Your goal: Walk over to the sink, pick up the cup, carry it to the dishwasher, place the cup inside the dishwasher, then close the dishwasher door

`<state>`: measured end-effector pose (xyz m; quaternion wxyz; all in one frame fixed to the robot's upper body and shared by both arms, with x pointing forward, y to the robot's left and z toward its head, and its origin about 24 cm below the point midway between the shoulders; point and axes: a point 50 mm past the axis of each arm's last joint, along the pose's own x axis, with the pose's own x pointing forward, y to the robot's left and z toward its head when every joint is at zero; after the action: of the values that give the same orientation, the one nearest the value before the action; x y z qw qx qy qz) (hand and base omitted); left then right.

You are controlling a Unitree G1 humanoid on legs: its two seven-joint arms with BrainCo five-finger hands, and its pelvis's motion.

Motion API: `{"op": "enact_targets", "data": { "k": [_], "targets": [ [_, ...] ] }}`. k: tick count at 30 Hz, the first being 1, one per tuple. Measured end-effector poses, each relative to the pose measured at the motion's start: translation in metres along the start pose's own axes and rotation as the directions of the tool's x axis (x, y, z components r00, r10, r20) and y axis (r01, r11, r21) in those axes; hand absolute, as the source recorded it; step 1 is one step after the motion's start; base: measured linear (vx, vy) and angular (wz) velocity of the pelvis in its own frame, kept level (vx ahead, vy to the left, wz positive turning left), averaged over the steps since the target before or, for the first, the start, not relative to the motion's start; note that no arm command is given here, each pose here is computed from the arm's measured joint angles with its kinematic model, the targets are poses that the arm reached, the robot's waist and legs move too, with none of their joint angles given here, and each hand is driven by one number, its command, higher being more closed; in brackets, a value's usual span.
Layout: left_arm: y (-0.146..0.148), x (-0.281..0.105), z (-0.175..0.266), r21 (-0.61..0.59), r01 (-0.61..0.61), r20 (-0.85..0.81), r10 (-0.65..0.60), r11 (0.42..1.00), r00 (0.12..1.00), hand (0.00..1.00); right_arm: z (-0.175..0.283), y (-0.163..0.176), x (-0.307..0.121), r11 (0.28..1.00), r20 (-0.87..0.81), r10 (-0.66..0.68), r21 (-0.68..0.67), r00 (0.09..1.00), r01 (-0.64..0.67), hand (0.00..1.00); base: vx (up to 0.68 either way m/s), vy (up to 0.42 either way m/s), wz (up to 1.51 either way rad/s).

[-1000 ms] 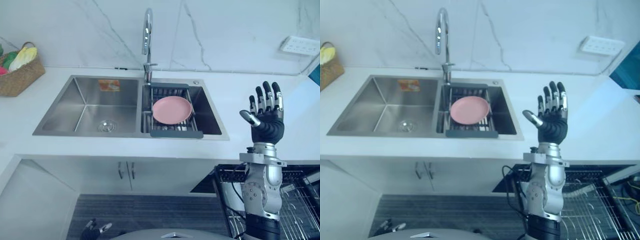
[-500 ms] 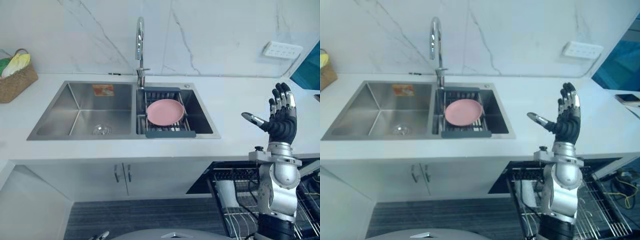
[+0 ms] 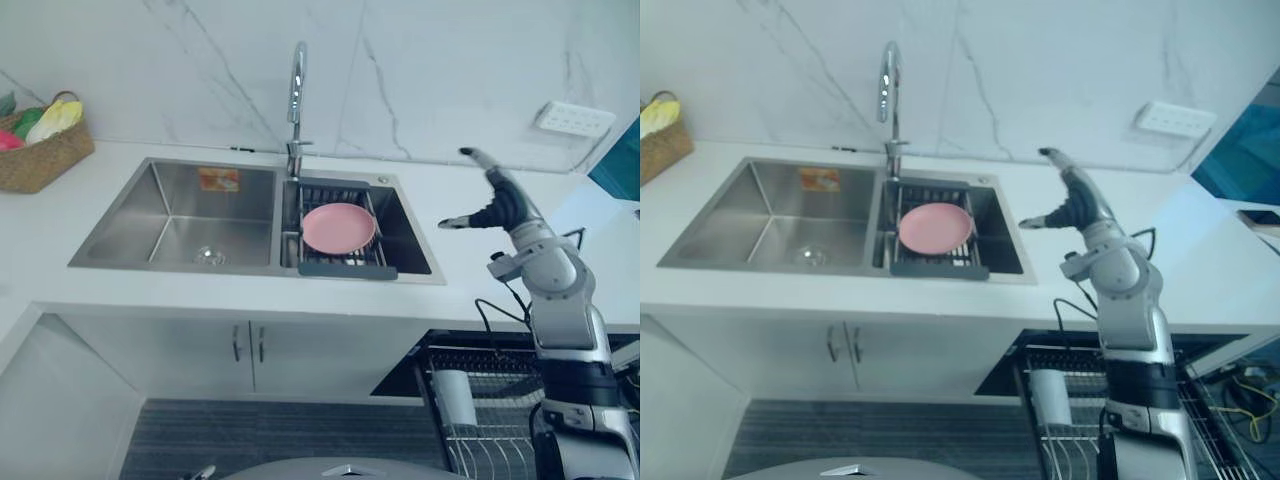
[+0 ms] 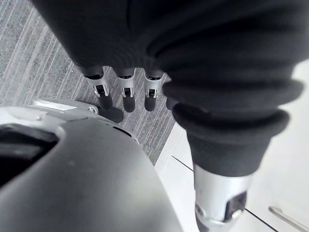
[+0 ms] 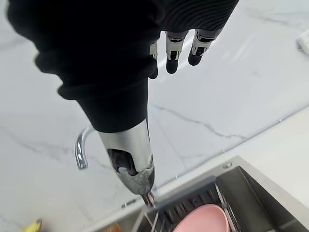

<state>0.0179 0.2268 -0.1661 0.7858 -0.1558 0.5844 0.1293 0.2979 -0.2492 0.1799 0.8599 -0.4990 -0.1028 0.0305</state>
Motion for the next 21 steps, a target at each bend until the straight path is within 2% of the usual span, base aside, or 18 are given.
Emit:
{"op": "enact_targets", "data": {
  "k": [5,9,17,21],
  "targets": [
    [0.000,0.000,0.002,0.019,-0.001,-0.010,0.002,1.000,1.000,0.00,-0.002,0.018,0.017,0.980,-0.028,0.160,-0.116,0.987,-0.162,0.00,-0.06,0.005,0.08],
    [0.000,0.000,0.004,0.038,0.000,-0.014,0.000,0.999,1.000,0.00,-0.006,0.026,0.029,0.941,-0.070,0.230,-0.238,0.971,-0.240,0.00,-0.01,0.023,0.15],
    [-0.005,0.001,0.011,0.064,0.016,0.003,-0.016,0.998,1.000,0.00,-0.007,0.031,0.049,0.870,-0.118,0.290,-0.380,0.950,-0.313,0.00,0.03,0.015,0.09],
    [-0.007,0.001,0.014,0.101,0.026,0.014,-0.028,0.995,1.000,0.00,-0.006,0.029,0.051,0.868,-0.109,0.260,-0.409,0.960,-0.281,0.00,-0.01,0.003,0.01]
  ]
}}
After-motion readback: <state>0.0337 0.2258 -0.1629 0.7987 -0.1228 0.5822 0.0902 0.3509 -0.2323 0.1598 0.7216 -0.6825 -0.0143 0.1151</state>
